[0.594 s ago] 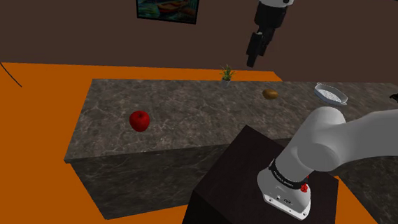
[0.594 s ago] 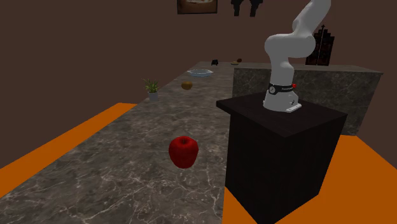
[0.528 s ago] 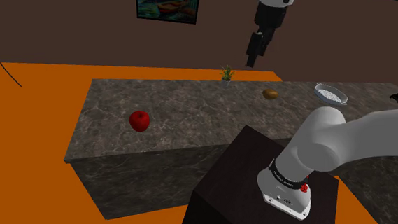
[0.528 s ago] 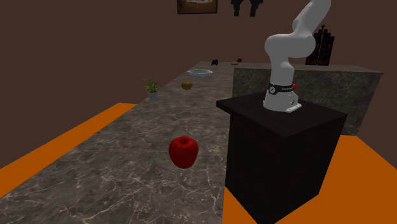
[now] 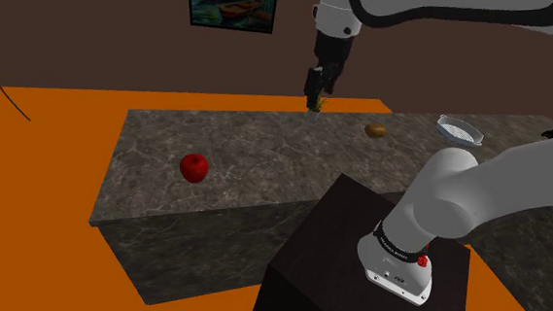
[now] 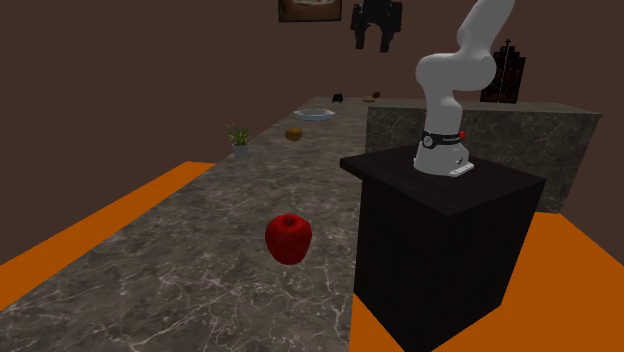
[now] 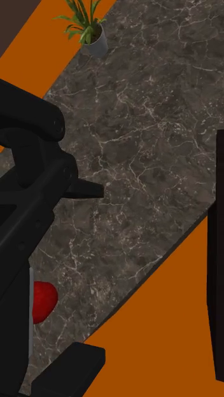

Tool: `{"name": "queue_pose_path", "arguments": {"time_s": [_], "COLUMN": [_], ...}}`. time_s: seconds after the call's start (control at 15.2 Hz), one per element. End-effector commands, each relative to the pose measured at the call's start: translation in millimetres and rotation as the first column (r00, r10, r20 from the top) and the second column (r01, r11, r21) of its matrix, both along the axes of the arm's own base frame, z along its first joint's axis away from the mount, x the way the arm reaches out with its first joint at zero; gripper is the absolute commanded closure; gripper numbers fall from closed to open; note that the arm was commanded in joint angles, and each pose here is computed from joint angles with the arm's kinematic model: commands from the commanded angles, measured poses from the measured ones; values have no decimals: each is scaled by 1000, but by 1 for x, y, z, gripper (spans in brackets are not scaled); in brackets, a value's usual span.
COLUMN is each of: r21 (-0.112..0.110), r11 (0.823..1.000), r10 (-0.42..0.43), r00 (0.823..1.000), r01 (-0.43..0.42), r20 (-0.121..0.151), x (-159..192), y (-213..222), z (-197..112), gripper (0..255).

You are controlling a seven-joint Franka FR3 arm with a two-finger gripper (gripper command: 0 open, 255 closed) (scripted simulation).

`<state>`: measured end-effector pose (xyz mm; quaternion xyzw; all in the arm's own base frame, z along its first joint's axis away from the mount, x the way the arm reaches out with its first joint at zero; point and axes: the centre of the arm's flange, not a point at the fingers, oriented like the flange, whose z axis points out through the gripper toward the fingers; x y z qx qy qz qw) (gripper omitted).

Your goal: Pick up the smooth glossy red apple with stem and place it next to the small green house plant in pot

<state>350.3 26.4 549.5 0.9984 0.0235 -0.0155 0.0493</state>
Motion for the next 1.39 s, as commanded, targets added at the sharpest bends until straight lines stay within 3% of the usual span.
{"name": "queue_pose_path", "arguments": {"time_s": [0.0,1.32], "r21": [4,28], "r11": [1000,1000], "r10": [-1,-13], "r00": [1000,998], "r01": [1,11], "r20": [8,67], "x": [18,194], "y": [12,104], "z": [-16,-179], "gripper": [0,0]}}
